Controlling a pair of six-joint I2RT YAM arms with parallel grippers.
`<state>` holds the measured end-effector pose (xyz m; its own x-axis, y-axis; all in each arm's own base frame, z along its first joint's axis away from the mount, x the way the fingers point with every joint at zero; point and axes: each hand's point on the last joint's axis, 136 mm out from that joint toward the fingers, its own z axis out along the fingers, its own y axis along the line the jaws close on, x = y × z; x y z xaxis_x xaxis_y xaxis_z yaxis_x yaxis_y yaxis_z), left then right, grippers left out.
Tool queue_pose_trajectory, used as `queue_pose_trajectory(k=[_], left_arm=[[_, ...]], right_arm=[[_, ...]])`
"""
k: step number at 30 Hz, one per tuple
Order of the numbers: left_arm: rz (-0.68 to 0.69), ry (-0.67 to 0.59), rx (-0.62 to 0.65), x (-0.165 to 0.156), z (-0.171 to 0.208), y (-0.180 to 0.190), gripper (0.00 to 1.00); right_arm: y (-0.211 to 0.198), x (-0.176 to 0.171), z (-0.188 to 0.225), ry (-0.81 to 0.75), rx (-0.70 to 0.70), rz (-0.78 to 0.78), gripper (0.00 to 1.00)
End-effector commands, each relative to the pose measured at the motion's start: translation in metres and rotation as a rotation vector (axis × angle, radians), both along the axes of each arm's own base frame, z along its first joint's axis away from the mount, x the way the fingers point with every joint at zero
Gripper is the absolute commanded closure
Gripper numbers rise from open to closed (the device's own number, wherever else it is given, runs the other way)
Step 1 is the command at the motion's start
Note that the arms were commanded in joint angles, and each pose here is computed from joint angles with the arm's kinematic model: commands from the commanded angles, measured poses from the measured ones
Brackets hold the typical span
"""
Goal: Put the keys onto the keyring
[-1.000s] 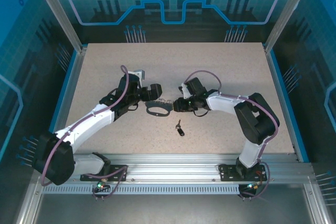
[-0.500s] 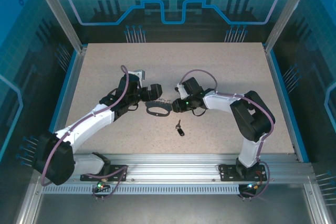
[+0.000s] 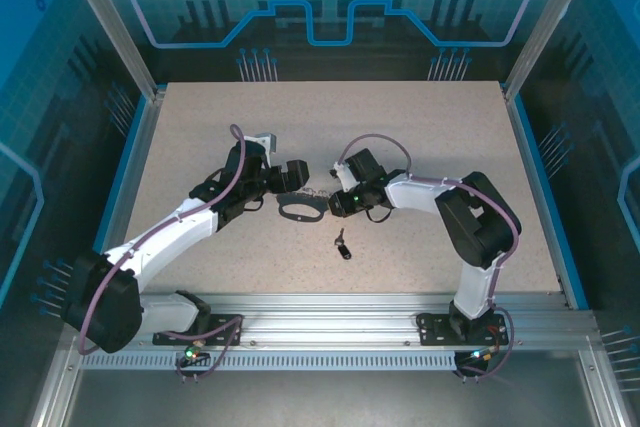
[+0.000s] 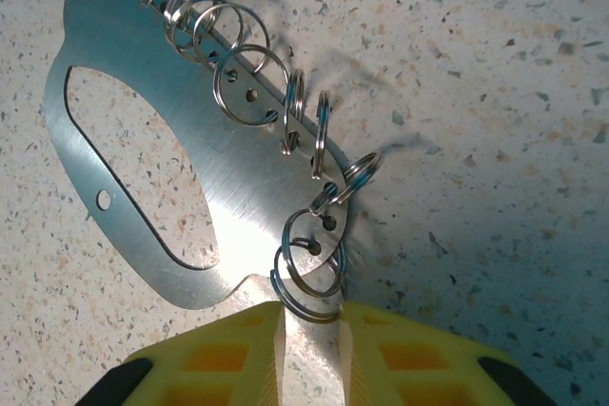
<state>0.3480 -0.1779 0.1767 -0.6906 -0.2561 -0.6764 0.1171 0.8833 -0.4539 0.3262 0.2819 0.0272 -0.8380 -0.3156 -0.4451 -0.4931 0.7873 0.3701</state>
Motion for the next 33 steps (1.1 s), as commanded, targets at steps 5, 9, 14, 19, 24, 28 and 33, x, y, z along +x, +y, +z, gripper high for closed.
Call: queue_pose_trajectory(k=[5, 9, 14, 19, 24, 28, 33], left_arm=[[-0.01, 0.009, -0.024, -0.005, 0.002, -0.004, 0.01], [-0.011, 0.009, -0.025, -0.004, 0.002, -0.005, 0.01], [-0.012, 0.011, -0.024, -0.004, 0.001, -0.005, 0.01], [-0.012, 0.011, -0.025, -0.003, 0.001, -0.006, 0.01], [-0.013, 0.013, -0.024, -0.003, 0.0, -0.006, 0.01], [-0.012, 0.013, -0.024, -0.003, 0.0, -0.006, 0.01], [-0.012, 0.012, -0.024, -0.003, 0.001, -0.006, 0.01]], right_arm=[[0.01, 0.001, -0.002, -0.001, 0.019, 0.033, 0.81], [0.011, 0.003, -0.001, -0.004, 0.02, 0.03, 0.8], [0.01, 0.007, 0.0, -0.011, 0.013, 0.018, 0.72], [0.01, 0.01, 0.002, -0.016, 0.016, 0.009, 0.72], [0.012, 0.012, 0.003, -0.014, 0.02, 0.011, 0.74], [0.012, 0.011, 0.002, -0.008, 0.022, 0.015, 0.8], [0.01, 0.008, 0.0, -0.001, 0.018, 0.017, 0.89]])
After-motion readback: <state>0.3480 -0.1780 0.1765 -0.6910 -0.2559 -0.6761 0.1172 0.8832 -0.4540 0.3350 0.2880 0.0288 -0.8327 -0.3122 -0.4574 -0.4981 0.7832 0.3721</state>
